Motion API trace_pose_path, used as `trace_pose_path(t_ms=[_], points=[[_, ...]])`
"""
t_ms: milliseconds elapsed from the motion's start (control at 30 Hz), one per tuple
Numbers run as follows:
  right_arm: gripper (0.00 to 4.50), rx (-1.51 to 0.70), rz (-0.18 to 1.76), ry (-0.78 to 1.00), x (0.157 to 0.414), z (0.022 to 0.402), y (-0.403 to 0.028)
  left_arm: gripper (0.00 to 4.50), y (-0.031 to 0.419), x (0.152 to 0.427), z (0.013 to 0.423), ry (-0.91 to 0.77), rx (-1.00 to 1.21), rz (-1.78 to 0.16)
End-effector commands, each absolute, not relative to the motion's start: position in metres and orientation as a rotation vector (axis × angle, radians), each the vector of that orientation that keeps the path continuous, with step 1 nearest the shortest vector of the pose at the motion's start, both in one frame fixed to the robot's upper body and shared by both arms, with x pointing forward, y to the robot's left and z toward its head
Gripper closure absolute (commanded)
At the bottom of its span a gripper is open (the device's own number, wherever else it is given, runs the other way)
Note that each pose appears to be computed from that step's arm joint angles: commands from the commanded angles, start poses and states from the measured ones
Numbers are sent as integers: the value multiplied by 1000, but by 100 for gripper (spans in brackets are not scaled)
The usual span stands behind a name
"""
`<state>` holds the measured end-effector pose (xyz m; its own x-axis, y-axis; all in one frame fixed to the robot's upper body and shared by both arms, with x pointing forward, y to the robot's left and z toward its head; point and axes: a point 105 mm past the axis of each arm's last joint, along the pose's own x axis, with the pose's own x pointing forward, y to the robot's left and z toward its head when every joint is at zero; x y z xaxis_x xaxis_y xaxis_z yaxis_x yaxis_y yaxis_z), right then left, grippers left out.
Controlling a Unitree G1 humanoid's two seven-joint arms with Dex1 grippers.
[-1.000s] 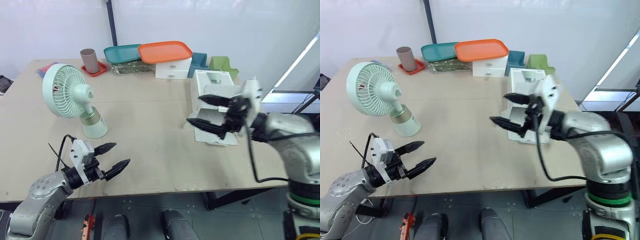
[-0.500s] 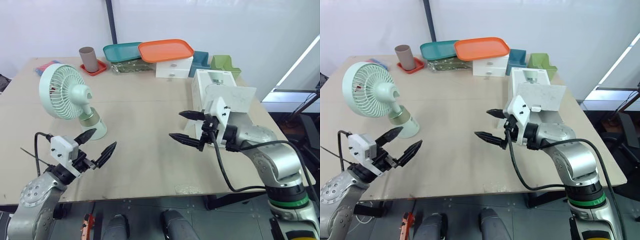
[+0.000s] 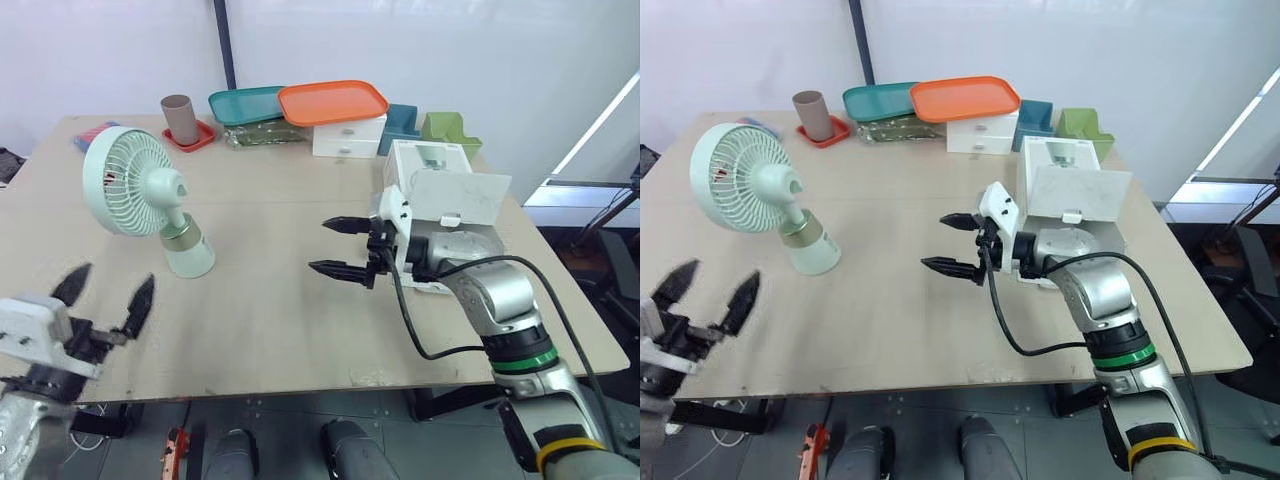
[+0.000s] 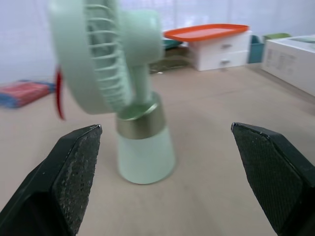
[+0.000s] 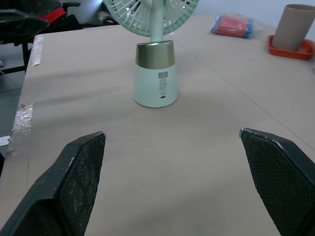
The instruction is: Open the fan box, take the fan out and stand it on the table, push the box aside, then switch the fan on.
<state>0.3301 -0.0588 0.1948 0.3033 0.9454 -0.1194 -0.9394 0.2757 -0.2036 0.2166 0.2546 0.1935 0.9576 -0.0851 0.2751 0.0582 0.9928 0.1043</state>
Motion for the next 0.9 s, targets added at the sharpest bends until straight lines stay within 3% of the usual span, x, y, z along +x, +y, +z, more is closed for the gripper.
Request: trace_pose_path(t_ms=[33, 500, 867, 900], points=[[5, -293, 1283, -79, 328, 206, -57, 0, 261, 222, 218, -364, 100, -34], [5, -305, 1249, -72, 326, 204, -61, 0, 266, 257, 235, -382, 101, -52], [5, -316, 1194, -67, 328, 204, -70, 0, 265, 283, 223, -309, 43, -82], [1, -315, 1193, -63, 328, 203, -70, 26, 264, 285, 223, -311, 41, -82]])
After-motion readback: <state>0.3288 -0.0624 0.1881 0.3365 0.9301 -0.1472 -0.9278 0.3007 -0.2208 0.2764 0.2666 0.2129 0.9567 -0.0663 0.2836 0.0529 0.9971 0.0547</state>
